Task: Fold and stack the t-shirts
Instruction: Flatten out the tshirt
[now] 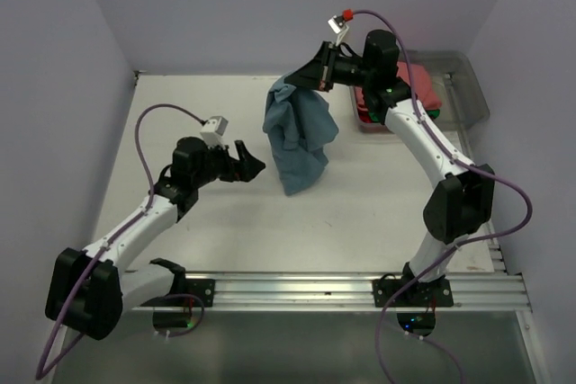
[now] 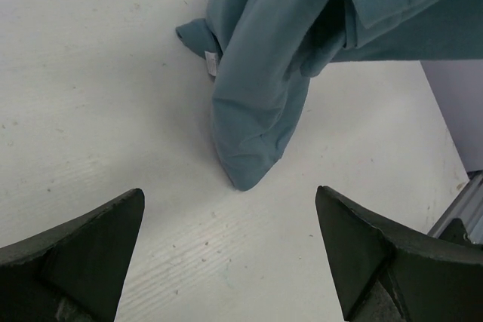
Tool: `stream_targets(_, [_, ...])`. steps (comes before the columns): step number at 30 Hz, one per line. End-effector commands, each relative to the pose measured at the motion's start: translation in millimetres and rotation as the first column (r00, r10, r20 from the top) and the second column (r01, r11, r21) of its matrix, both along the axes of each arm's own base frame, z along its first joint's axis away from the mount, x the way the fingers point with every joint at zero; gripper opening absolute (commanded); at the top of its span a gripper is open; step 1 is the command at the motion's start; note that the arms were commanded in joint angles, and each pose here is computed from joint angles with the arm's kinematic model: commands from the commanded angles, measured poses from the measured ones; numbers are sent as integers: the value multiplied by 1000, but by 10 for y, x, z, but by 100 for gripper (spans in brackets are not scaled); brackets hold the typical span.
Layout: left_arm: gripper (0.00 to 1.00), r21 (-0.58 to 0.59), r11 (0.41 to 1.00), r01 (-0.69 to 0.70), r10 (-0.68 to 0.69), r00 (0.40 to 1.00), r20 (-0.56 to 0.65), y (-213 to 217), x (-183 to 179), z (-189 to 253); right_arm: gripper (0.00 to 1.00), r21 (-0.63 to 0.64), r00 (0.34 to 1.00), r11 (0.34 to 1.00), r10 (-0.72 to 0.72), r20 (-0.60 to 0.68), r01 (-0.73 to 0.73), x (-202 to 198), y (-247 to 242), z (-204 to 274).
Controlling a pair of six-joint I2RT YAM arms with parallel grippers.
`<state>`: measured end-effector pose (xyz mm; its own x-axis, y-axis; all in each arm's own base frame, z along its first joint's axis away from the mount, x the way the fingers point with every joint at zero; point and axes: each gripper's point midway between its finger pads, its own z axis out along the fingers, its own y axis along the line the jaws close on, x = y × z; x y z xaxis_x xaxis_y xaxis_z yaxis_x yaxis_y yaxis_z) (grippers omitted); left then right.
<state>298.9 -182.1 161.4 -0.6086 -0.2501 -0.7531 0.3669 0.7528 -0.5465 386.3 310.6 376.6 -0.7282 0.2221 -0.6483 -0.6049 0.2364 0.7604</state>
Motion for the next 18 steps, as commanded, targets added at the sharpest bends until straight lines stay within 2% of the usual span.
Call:
stream_targets(1, [100, 89, 996, -13, -4, 982, 187, -222, 229, 304, 0, 112, 990, 992, 41, 132, -56, -61, 97, 632])
stream_targets(6, [100, 234, 968, -88, 37, 976, 213, -447, 319, -33, 0, 133, 990, 988, 63, 123, -80, -17, 177, 709])
stream_targets(10, [100, 371, 905, -208, 132, 967, 219, -448, 455, -347, 0, 135, 989, 986, 80, 125, -97, -36, 224, 730])
stream_targets(18, [100, 490, 785, -378, 276, 923, 269, -356, 581, -646, 0, 138, 983, 981, 114, 144, -134, -130, 249, 824])
